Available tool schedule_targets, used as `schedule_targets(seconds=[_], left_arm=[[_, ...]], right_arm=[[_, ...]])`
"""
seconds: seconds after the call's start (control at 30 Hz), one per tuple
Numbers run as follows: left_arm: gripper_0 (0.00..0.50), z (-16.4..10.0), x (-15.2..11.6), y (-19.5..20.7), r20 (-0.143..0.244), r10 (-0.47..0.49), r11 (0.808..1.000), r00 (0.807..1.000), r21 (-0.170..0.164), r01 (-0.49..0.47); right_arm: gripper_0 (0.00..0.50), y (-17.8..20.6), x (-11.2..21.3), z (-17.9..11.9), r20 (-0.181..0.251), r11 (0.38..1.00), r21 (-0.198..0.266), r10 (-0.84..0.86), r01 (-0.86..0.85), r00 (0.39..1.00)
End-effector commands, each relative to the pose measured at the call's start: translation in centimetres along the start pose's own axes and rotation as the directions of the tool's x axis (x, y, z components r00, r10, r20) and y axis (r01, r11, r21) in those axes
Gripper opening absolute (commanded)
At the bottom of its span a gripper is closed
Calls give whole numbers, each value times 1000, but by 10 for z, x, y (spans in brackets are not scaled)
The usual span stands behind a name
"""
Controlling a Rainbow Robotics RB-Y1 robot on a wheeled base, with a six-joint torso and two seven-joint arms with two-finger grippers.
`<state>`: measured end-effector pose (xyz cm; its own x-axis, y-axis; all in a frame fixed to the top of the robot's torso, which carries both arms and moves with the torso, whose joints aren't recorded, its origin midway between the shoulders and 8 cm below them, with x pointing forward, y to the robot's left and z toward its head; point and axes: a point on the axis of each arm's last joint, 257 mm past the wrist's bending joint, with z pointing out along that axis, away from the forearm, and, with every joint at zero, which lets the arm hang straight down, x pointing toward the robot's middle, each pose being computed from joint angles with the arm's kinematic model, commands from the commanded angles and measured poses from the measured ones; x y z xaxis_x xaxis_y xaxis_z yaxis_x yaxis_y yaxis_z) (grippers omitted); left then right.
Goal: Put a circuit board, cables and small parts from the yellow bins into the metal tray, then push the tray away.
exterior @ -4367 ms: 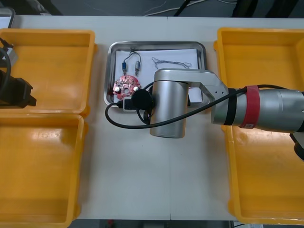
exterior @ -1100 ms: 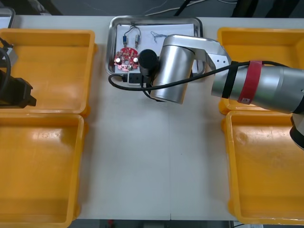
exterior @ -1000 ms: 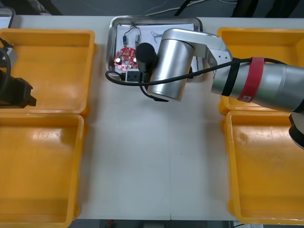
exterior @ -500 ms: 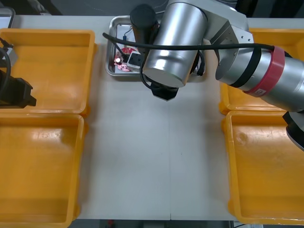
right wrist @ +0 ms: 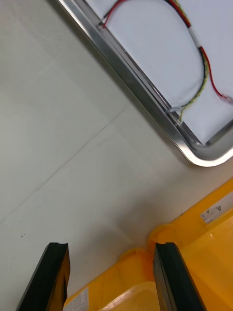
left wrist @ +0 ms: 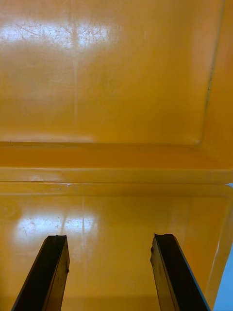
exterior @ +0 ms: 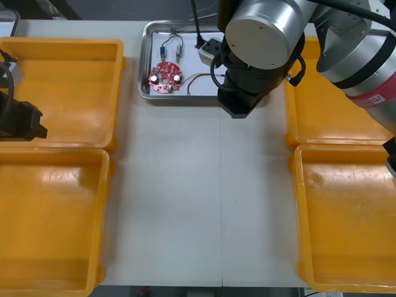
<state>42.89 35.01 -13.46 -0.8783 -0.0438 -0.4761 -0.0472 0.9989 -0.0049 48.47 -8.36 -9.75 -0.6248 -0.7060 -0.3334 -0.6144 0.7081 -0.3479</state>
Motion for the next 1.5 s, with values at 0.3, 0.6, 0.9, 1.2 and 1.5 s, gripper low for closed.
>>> schedule_targets(seconds=[0.3, 0.6, 0.9, 1.2, 1.5], left_arm=[[500, -13, -5, 16, 38, -79, 996, 996, -37, 80], [500, -13, -5, 16, 38, -79, 996, 996, -37, 80], [500, -13, -5, 16, 38, -79, 996, 996, -37, 80], [500, -13, -5, 16, 38, -79, 996, 996, -37, 80], [500, -13, -5, 16, 38, -79, 996, 996, -37, 80]], right_arm=[[500, -59, 62, -14, 7, 955, -11, 297, -297, 955], [500, -88, 100, -22, -8, 896, -63, 439, -439, 898], [500, -119, 148, -26, -12, 847, 1, 532, -532, 847], [500, -148, 203, -29, -29, 757, 49, 653, -652, 757], [500, -170, 247, -29, -32, 647, 77, 762, -758, 647]])
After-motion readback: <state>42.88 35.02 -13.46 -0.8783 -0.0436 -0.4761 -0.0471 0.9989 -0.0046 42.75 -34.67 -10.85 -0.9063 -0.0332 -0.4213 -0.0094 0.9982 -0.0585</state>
